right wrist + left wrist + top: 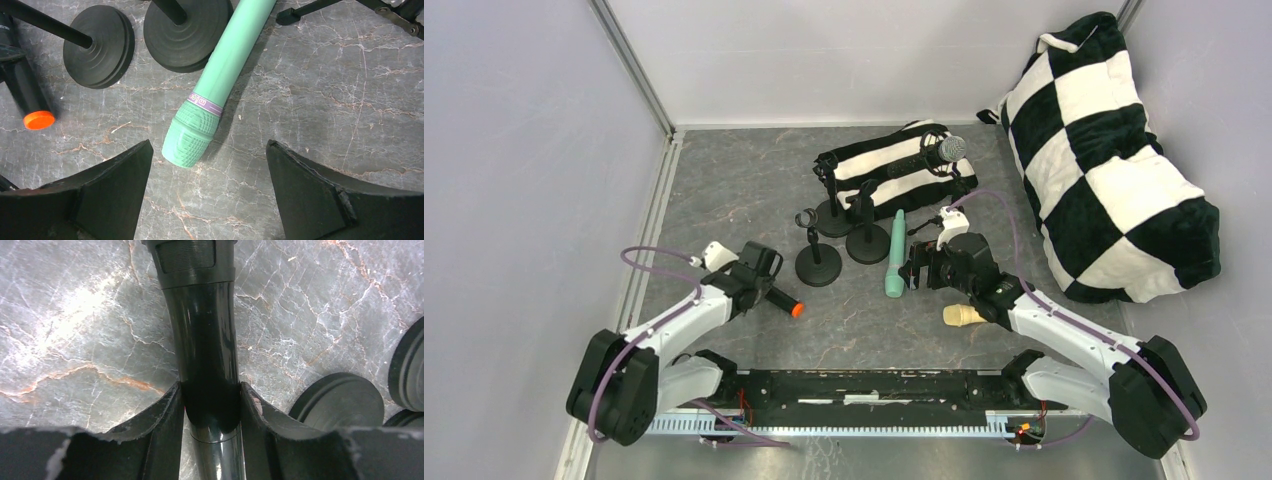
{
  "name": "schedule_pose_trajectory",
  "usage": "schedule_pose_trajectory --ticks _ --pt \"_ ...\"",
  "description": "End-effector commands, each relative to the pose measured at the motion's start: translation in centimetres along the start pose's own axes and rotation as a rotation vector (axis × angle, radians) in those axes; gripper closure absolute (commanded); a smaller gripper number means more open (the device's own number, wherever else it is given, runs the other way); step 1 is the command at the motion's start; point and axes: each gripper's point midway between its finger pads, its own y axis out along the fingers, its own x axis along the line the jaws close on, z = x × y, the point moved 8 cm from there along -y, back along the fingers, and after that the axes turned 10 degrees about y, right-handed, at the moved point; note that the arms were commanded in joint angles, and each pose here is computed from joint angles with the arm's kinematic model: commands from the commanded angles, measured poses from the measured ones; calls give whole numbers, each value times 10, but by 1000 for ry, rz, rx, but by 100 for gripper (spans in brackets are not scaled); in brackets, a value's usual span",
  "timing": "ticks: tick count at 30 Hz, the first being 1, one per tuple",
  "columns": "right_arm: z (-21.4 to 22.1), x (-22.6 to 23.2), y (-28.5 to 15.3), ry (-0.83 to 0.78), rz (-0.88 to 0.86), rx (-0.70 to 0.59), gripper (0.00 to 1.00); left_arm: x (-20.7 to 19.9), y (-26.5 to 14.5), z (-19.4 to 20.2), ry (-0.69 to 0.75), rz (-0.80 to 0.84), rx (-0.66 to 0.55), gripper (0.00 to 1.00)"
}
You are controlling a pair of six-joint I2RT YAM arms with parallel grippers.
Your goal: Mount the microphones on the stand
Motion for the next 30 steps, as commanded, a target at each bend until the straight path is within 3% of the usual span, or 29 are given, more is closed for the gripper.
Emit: schedule_pose_trajectory --ticks 1,4,10,15,21,26,30 --pt "-8 3 -3 -20 -6 -43 9 1 -12 -18 -6 15 -86 88" --pt "-10 4 -3 -27 -3 -49 9 -2 -28 -36 14 40 -145 98" --pt "-26 7 -10 -45 12 -118 8 -6 -81 -90 20 95 -339 98" --pt "-51 14 -29 -31 0 -282 8 -12 -139 -137 117 210 -498 98" --pt "-90 34 -57 -94 -77 -446 7 -24 -199 -172 263 436 -632 98" --pt "-123 74 -81 -251 -270 -407 4 -51 -237 -183 441 713 -671 98" --pt "-143 102 -102 -228 -440 -470 4 -77 -257 -176 627 977 -651 98"
